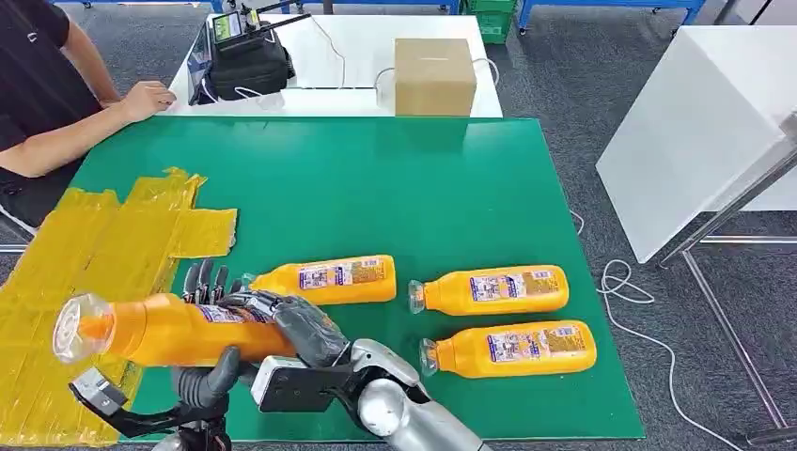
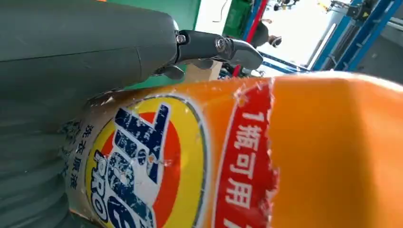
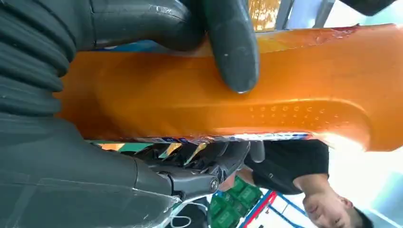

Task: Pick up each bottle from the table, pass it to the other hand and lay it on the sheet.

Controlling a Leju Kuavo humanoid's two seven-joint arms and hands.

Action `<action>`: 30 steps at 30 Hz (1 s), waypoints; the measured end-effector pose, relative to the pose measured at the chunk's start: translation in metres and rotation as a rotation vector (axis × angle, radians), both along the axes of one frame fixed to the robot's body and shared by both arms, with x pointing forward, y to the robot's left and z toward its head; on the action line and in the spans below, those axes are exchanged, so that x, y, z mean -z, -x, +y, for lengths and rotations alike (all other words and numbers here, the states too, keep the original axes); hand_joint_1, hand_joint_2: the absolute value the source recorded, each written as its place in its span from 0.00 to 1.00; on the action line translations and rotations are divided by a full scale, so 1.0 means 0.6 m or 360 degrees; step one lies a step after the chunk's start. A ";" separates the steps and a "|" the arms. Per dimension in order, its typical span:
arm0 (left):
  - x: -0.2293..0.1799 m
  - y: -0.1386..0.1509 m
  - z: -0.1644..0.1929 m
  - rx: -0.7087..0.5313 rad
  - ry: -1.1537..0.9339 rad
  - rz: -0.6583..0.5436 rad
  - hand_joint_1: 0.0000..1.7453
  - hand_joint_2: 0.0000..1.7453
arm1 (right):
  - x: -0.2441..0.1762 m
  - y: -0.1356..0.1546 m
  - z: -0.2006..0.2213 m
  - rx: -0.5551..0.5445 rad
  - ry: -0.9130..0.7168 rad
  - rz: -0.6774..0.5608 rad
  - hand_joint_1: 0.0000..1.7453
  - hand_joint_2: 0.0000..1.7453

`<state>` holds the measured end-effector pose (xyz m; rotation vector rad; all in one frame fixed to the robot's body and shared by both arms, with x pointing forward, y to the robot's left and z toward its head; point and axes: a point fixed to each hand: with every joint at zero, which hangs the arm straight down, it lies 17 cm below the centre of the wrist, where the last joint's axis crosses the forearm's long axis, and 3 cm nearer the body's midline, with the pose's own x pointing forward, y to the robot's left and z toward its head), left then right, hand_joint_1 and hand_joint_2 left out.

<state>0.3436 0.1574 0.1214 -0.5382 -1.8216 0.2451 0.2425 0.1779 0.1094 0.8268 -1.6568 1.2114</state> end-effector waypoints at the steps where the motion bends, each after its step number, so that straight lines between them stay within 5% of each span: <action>1: 0.002 0.001 0.001 -0.0003 -0.0003 0.0004 0.00 1.00 | 0.001 0.001 0.001 -0.0006 0.0006 -0.0006 1.00 1.00; 7: 0.005 0.002 0.007 -0.0013 -0.0004 0.0012 0.00 1.00 | 0.003 0.001 0.003 -0.0019 0.0017 -0.0006 1.00 1.00; 8: 0.005 0.002 0.007 -0.0013 -0.0007 0.0012 0.13 1.00 | 0.003 0.001 0.003 -0.0016 0.0015 0.0001 1.00 1.00; 9: 0.005 0.002 0.007 -0.0013 -0.0008 0.0012 1.00 1.00 | 0.003 0.000 0.003 -0.0011 0.0014 0.0005 1.00 1.00; 30: 0.004 0.002 0.012 -0.0019 0.0012 0.0001 1.00 1.00 | 0.012 0.004 0.004 0.0002 0.0035 0.0018 1.00 1.00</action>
